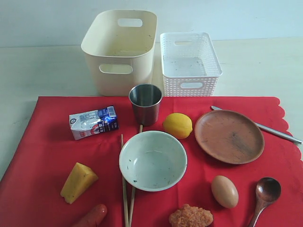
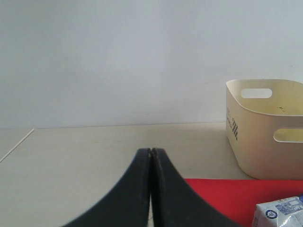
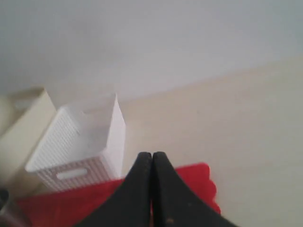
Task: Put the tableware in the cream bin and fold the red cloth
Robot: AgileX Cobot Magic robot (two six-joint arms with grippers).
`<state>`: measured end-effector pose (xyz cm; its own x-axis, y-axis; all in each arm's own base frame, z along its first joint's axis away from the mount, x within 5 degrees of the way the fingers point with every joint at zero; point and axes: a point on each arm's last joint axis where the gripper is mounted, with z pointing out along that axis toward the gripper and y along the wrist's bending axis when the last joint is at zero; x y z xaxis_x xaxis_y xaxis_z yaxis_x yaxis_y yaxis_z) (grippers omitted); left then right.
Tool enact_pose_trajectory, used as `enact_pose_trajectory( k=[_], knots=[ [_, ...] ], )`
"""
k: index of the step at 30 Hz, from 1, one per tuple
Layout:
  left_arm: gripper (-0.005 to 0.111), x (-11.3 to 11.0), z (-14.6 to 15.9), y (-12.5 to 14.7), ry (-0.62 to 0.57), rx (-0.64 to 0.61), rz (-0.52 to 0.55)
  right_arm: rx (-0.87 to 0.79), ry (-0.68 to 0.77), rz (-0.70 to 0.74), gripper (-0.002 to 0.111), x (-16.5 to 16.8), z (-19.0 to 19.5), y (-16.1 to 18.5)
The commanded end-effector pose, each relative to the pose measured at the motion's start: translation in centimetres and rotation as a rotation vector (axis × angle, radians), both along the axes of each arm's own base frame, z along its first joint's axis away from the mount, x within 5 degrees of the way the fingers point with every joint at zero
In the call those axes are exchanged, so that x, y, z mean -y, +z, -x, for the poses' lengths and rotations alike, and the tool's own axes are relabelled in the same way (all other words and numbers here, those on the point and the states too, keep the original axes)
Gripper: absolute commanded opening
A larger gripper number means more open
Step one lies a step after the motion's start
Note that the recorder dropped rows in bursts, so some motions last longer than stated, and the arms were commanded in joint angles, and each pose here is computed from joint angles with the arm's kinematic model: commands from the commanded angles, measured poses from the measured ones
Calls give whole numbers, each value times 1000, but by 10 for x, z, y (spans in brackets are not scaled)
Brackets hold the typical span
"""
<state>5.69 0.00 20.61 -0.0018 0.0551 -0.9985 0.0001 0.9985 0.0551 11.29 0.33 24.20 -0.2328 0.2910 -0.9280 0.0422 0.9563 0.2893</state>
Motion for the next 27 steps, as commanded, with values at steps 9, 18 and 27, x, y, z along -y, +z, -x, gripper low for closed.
enact_pose_trajectory(
  k=[9,18,27],
  knots=[
    [3,0,0,-1,0,1,12,-562,235,98,0,-50,-88,-69],
    [3,0,0,-1,0,1,12,-564,568,267,56,-149,-133,-73],
    [3,0,0,-1,0,1,12,-625,648,358,72,-177,-156,-95]
  ],
)
